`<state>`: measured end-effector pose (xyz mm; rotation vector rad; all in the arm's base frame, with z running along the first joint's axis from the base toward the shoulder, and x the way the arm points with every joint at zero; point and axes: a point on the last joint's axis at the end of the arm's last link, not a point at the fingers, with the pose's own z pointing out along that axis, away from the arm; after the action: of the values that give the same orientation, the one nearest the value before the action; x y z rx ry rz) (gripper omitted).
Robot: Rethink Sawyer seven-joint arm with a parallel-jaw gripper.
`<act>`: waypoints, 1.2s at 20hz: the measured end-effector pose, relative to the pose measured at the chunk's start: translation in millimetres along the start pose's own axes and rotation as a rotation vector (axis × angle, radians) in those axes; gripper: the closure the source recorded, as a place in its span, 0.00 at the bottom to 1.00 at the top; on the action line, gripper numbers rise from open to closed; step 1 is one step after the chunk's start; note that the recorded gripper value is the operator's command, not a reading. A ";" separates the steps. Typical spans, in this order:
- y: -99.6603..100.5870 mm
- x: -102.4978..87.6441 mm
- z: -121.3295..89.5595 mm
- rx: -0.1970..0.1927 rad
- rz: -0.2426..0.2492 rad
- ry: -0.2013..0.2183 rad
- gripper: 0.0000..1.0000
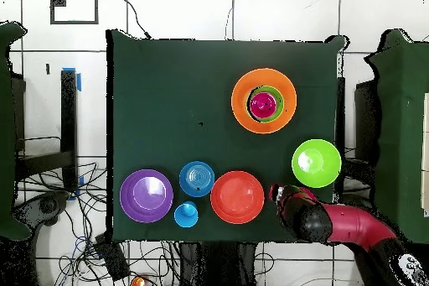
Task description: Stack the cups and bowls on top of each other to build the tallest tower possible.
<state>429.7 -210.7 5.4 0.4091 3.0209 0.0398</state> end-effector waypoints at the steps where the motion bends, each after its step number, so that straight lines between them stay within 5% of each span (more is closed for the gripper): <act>1: 0.0 0.1 0.1 0.000 0.000 0.000 0.00; 15: 0.6 3.4 1.0 0.008 -0.021 0.004 0.00; 16: 0.1 4.0 1.0 0.010 -0.021 0.005 1.00; 24: -2.3 5.8 0.9 0.015 -0.017 0.009 1.00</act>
<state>423.6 -211.3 4.0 0.3852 3.0346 0.0183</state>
